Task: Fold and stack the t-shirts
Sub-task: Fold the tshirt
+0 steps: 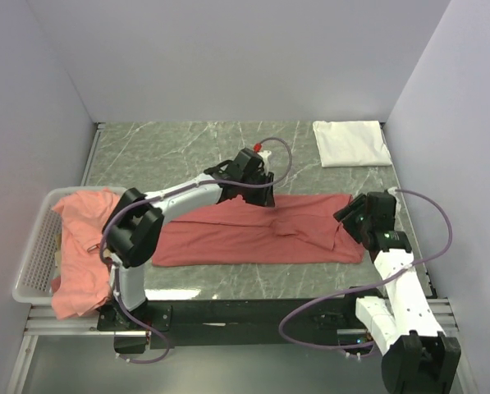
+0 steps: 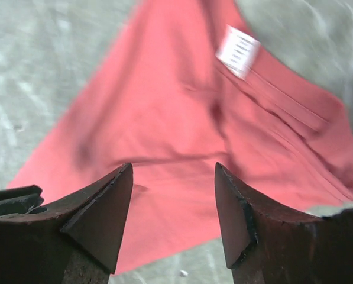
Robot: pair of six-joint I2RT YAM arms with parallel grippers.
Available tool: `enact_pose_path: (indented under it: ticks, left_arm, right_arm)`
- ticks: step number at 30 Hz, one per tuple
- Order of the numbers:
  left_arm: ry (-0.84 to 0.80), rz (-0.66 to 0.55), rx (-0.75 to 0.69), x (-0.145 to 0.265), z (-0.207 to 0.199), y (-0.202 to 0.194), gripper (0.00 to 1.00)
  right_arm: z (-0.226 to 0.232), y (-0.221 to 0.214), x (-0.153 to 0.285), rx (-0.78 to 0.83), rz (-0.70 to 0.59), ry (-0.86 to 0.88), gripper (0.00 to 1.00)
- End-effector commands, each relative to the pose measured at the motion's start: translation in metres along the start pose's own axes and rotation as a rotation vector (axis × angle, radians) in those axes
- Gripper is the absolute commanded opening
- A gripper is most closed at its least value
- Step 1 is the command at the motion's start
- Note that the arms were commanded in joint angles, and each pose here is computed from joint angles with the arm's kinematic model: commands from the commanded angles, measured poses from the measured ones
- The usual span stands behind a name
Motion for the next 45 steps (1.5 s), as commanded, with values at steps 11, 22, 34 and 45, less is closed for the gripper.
enact_pose_path:
  ticks: [11, 22, 34, 45]
  left_arm:
    - [-0.208, 0.001, 0.105, -0.022, -0.07, -0.018, 0.21]
    - [-0.03, 0.106, 0.193, -0.054, -0.029, -0.061, 0.11]
    - [0.06, -0.042, 0.245, 0.018, -0.003, -0.014, 0.19]
    - [0.717, -0.177, 0.805, 0.138, 0.17, -0.1, 0.38]
  right_arm:
    - [0.047, -0.044, -0.036, -0.01, 0.12, 0.078, 0.65]
    - [-0.012, -0.061, -0.056, -0.093, 0.138, -0.033, 0.66]
    - [-0.008, -0.026, -0.042, -0.075, 0.06, -0.025, 0.66]
    - [0.055, -0.019, -0.021, 0.124, 0.061, 0.077, 0.66]
Point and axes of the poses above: each gripper's point midway between its finger pads, its own x axis back along the fingers, its own z axis along the line the jaws close on, y = z × x, the point moved 1 cm from there along x, back along the fingers, and after that the axes turned 12 degrees about -x, right-handed, at the moved point
